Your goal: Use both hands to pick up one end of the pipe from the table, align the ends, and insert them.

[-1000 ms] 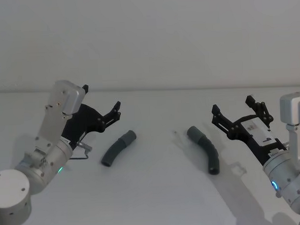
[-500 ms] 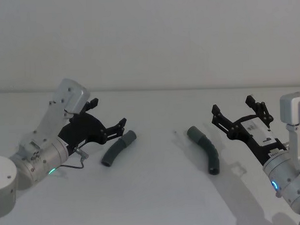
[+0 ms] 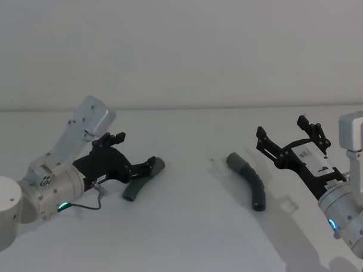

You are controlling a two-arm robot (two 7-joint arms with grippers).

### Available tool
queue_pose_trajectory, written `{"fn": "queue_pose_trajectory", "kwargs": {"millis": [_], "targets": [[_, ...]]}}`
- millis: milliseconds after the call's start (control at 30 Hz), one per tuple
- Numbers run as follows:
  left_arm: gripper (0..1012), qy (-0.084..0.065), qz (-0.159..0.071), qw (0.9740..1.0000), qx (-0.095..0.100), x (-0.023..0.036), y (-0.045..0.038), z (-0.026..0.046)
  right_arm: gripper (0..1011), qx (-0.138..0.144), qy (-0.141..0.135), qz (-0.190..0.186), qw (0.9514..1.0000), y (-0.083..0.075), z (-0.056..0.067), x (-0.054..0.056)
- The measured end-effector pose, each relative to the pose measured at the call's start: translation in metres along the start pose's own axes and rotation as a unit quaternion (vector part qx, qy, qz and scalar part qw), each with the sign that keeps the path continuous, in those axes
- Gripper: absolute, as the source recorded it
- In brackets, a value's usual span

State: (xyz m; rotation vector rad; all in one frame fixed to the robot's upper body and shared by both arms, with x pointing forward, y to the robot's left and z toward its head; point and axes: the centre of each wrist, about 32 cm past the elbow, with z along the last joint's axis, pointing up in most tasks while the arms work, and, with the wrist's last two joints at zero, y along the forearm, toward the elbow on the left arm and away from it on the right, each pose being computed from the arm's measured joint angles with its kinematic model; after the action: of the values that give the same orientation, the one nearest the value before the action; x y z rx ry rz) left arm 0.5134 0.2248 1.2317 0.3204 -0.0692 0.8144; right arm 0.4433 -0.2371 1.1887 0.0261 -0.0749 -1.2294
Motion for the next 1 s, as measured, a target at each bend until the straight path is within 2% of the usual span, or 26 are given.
{"fn": "queue_pose_trajectory", "kwargs": {"millis": [533,1000], "targets": [[1001,0.018,-0.022,0.9989,0.039,0.0028,-0.0163,-0.0019,1001,0.0,0.0,0.0,1.0,0.0,0.0,0.0],[1001,0.028,-0.032,0.9973,0.06,0.0033,-0.0283,-0.0031,1001,0.0,0.0,0.0,1.0,0.0,0.0,0.0]]}}
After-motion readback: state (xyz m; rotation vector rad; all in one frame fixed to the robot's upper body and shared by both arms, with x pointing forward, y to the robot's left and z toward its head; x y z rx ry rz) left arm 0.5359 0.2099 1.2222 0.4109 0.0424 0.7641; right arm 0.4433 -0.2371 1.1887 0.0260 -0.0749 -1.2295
